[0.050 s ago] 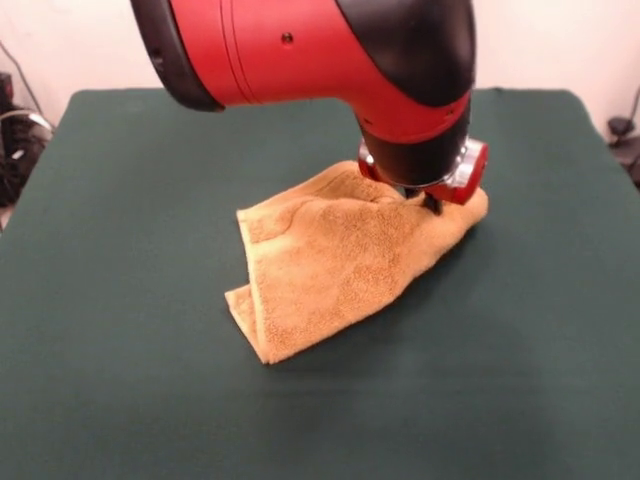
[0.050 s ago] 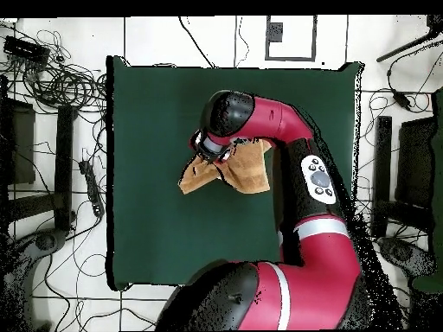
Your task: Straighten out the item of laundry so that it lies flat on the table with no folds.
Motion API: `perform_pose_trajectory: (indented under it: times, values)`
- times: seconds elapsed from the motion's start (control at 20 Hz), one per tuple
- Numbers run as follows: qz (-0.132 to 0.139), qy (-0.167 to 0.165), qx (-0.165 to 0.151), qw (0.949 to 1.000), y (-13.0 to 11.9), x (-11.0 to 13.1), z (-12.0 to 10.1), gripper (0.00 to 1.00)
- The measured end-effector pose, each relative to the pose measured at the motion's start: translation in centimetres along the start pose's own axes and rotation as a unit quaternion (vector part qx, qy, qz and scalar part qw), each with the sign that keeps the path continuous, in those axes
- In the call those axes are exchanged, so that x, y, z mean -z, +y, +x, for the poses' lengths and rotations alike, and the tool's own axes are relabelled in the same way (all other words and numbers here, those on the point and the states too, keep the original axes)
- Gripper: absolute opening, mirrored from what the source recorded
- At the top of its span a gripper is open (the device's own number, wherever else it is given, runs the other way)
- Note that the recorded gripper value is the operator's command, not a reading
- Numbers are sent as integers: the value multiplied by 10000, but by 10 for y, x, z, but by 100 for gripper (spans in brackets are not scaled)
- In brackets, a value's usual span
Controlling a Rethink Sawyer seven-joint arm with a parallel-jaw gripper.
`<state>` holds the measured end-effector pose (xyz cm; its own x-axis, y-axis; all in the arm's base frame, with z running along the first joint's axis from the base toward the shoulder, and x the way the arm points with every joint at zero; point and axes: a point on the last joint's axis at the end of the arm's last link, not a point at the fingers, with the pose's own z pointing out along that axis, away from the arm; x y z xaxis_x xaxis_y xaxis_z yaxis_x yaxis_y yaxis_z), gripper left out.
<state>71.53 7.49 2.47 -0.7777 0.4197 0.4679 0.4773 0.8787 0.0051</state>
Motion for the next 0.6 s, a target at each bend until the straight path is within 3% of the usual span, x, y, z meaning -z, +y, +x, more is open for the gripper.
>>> perform_pose_trajectory:
  times: [0.6]
  values:
    - [-124, -176, -26, 9998, 5, 40, -3, 0]
